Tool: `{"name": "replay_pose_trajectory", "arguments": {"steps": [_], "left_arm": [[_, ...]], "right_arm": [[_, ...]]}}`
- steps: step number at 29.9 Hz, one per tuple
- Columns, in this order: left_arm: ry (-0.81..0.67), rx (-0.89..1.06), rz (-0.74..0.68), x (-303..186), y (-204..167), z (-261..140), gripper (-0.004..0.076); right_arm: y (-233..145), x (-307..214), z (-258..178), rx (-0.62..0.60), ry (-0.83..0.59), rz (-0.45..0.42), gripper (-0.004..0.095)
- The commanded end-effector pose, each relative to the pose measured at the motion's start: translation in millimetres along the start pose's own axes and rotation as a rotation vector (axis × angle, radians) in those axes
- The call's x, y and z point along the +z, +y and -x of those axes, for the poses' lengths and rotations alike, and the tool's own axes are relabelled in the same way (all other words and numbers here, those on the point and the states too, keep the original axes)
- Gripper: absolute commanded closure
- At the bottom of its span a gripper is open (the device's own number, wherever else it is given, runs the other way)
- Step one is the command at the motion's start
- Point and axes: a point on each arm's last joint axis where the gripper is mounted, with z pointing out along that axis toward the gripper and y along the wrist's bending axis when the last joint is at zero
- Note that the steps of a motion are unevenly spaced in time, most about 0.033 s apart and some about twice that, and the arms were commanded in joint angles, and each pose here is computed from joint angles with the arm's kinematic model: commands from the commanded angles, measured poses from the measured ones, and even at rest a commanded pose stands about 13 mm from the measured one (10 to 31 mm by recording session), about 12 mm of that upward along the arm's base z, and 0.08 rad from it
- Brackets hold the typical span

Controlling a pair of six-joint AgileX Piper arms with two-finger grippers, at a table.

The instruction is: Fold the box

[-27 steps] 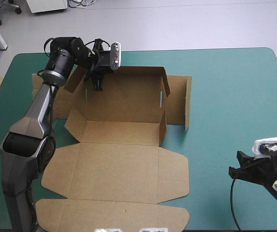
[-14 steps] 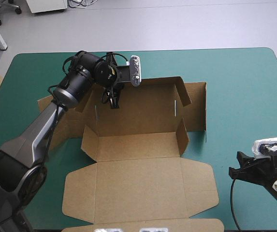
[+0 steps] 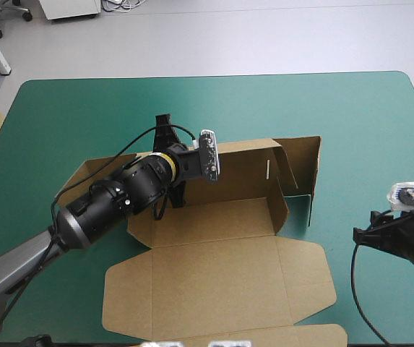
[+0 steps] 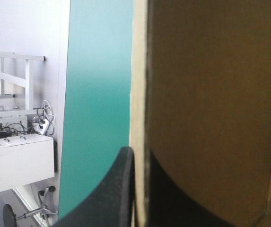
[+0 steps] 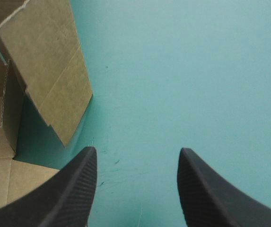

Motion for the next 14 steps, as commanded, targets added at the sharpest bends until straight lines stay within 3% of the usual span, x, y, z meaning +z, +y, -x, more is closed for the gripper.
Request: {"name": "replay_pose_trajectory", "arguments": {"steps": [1,14], "left_arm": [[-0.065,-0.029,0.072,-22,-2,5,0.0734],[-0.048,-0.007,0.121,-16,-19,7,0.0734]], "right_arm": [[2,3,31,-0.010,-0.056,0.001,0.0412],[11,30,128,-0.067,-0.087,-0.013,0.0412]]}}
